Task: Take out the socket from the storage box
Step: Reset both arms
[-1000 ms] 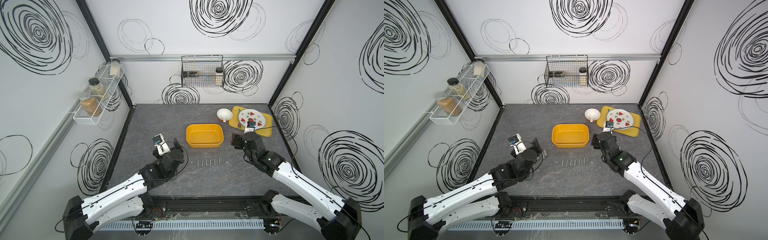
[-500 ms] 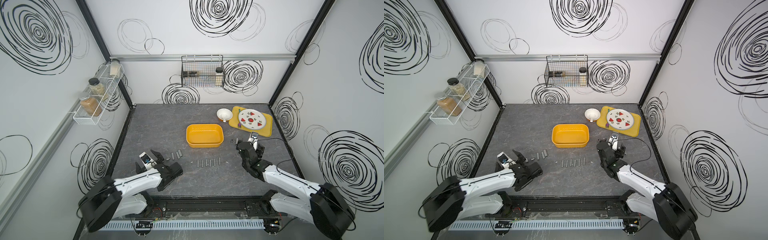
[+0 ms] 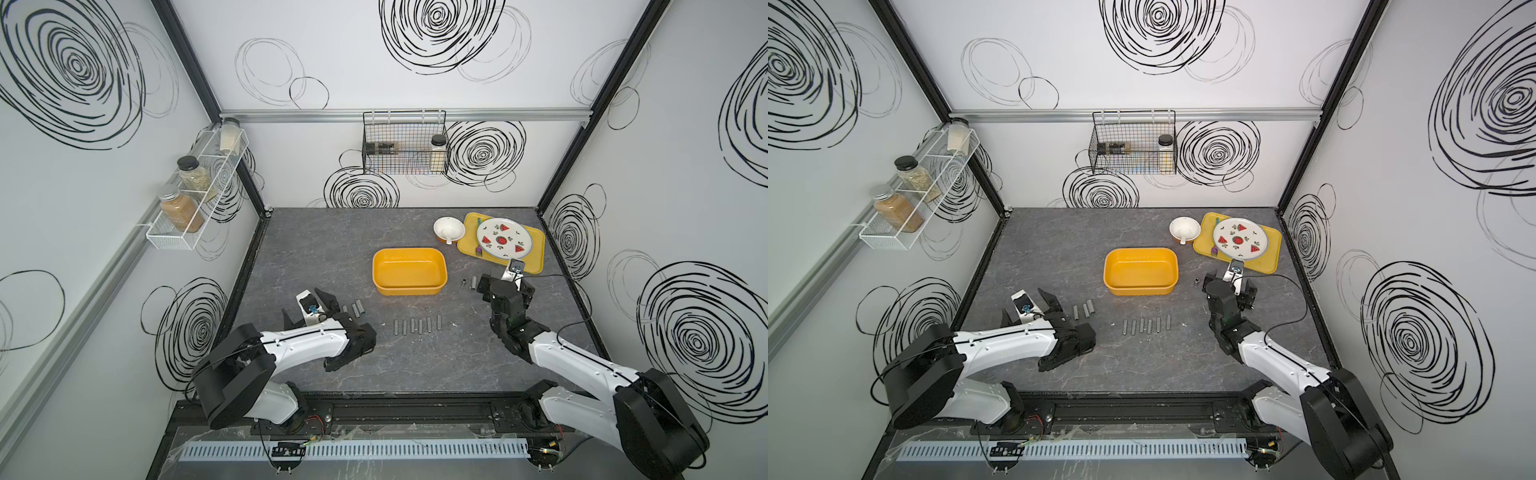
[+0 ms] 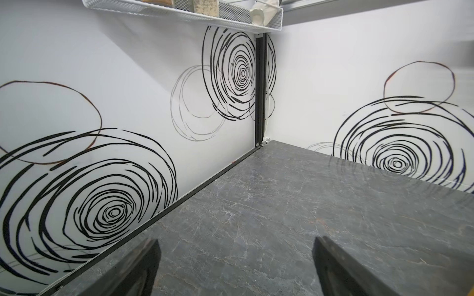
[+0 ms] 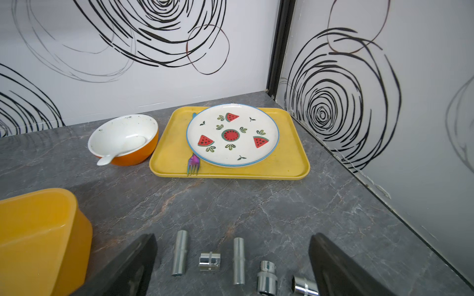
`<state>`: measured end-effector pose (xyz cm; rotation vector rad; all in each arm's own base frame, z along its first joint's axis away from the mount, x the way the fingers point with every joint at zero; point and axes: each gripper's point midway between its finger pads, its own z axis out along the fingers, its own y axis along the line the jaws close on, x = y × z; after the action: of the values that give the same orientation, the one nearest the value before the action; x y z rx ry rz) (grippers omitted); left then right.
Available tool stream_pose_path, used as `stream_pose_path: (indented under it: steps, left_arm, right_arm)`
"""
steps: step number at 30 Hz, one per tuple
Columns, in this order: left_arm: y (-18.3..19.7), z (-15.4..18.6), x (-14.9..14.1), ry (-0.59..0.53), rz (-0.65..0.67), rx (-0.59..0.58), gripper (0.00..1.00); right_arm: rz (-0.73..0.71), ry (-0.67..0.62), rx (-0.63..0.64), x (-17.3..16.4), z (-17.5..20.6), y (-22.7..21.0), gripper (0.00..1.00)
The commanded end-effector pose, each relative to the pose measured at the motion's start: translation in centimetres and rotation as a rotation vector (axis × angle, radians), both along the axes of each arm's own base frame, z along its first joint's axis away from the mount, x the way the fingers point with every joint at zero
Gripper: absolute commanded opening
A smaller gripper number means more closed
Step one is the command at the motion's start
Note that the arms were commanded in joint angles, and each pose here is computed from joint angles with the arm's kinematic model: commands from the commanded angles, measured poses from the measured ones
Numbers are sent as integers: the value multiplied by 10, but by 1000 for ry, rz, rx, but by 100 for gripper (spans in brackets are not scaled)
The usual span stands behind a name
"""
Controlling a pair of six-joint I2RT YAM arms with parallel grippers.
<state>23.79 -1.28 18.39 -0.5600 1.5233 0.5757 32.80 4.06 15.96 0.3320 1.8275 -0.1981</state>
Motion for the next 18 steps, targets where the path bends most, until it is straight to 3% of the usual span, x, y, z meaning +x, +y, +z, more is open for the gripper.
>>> stream_pose_path:
  steps: [1,7,12,18]
  left_arm:
    - [-36,30,11,-86,-148,93,99]
    - [-55,37,-4,-113,-269,63,99]
    - [-96,37,-11,-74,-401,128,99]
    - [-142,29,-50,-106,-681,73,99]
  right_arm:
    - [43,-15,22,6,9,9,97]
    - [65,-39,49,5,13,12,97]
    - [76,-48,56,3,19,13,97]
    - [83,-59,72,0,22,13,97]
